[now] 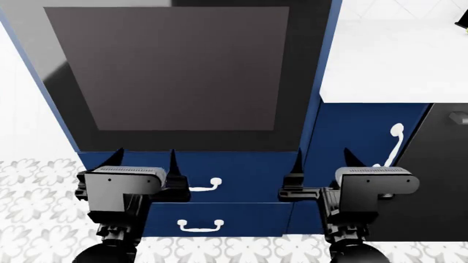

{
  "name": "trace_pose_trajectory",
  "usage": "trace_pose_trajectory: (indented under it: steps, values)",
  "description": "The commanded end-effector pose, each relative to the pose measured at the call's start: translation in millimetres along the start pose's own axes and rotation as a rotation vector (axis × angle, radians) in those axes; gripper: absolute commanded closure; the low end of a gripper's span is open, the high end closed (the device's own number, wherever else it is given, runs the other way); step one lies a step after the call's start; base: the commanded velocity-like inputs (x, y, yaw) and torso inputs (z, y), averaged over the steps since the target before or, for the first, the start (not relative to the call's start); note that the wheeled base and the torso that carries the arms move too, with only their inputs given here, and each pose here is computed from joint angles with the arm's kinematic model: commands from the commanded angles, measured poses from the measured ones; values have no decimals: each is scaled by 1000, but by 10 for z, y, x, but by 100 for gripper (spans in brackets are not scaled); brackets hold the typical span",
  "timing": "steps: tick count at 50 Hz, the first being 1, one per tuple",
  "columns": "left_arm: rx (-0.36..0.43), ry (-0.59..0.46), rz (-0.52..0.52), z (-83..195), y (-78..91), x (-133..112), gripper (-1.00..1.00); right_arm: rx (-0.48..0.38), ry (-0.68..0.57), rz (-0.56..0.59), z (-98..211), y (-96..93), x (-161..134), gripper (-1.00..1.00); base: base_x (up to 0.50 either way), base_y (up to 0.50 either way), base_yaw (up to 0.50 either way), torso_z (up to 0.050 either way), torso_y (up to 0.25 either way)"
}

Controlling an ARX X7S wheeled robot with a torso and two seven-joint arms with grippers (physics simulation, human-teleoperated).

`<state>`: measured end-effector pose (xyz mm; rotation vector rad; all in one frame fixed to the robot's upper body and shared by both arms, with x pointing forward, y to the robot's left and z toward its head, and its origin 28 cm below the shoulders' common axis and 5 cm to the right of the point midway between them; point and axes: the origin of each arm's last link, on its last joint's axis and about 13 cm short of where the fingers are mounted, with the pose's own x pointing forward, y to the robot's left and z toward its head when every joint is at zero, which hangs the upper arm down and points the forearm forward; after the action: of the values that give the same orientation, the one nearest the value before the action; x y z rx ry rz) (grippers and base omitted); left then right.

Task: Close the microwave door

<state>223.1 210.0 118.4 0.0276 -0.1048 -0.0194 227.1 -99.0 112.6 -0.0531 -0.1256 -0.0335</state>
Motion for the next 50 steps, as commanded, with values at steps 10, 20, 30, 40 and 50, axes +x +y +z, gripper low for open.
trace_pose_trajectory:
  steps: [10,20,30,40,50]
  values:
    - [9,-201,31,1559,373,220,-100,-13,-187,-36,1514,-378,69,-100,0,0,0,0,0]
    - [-32,-239,28,1897,547,116,-100,-13,-225,-222,1913,-525,-4,-100,0,48,0,0,0]
    - [-50,-254,36,1983,577,80,-100,-39,-248,-48,2024,-480,-175,-100,0,500,0,0,0]
    - [-38,-276,40,1996,574,56,-100,-44,-257,-49,2044,-478,-193,-100,0,500,0,0,0]
    - [-35,-283,37,2006,568,33,-100,-39,-271,-61,2082,-501,-209,-100,0,500,0,0,0]
